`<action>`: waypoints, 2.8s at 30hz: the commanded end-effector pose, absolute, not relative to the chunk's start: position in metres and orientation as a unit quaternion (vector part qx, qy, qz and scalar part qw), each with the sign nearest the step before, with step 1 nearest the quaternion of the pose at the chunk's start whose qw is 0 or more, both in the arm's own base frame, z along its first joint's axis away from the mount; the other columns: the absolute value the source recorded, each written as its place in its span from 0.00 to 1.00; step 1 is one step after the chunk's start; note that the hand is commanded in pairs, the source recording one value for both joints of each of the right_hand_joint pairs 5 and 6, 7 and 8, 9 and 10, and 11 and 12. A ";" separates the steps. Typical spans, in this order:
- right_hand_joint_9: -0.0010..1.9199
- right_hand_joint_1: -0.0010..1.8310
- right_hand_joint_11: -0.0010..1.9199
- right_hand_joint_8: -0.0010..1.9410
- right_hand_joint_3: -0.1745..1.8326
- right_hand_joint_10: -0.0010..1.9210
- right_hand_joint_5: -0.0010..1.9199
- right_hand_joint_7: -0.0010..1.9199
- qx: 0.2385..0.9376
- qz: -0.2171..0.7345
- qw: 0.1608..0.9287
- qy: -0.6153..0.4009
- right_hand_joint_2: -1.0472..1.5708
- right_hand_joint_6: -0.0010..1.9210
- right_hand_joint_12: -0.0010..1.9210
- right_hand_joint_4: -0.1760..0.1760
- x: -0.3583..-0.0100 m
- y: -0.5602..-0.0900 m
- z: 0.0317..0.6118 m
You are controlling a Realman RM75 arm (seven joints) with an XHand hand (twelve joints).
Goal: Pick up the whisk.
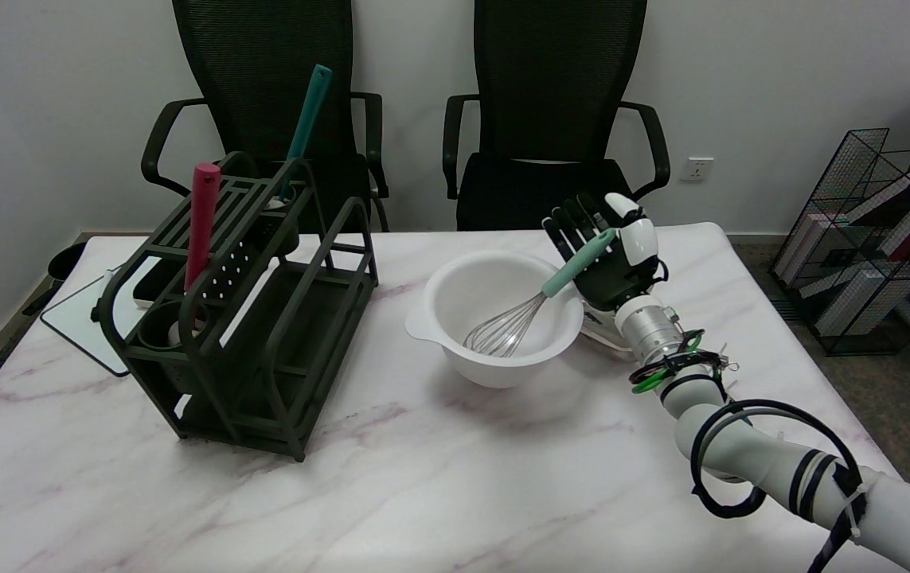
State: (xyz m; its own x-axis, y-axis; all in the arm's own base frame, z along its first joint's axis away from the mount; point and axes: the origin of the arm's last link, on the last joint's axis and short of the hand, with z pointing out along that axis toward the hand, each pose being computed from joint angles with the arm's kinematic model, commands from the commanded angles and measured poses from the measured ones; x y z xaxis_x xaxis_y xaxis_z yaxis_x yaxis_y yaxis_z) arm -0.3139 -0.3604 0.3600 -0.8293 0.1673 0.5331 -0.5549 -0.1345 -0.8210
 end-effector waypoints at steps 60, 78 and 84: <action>0.88 0.43 0.71 0.87 0.50 0.88 0.80 0.87 0.289 0.692 0.306 -0.586 0.68 0.80 0.71 0.50 -0.311 -0.361 0.366; 1.00 0.52 0.90 0.99 0.43 1.00 1.00 1.00 0.297 0.692 0.297 -0.588 0.81 1.00 0.89 0.50 -0.303 -0.367 0.362; 1.00 0.51 0.97 0.99 0.47 1.00 1.00 1.00 0.310 0.685 0.288 -0.593 0.93 1.00 0.97 0.50 -0.297 -0.368 0.354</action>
State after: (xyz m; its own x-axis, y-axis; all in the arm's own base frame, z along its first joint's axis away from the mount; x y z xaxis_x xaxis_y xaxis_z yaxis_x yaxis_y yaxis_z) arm -0.3067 -0.3641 0.3639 -0.6477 0.0727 0.7584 -0.7601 -0.1291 -0.6368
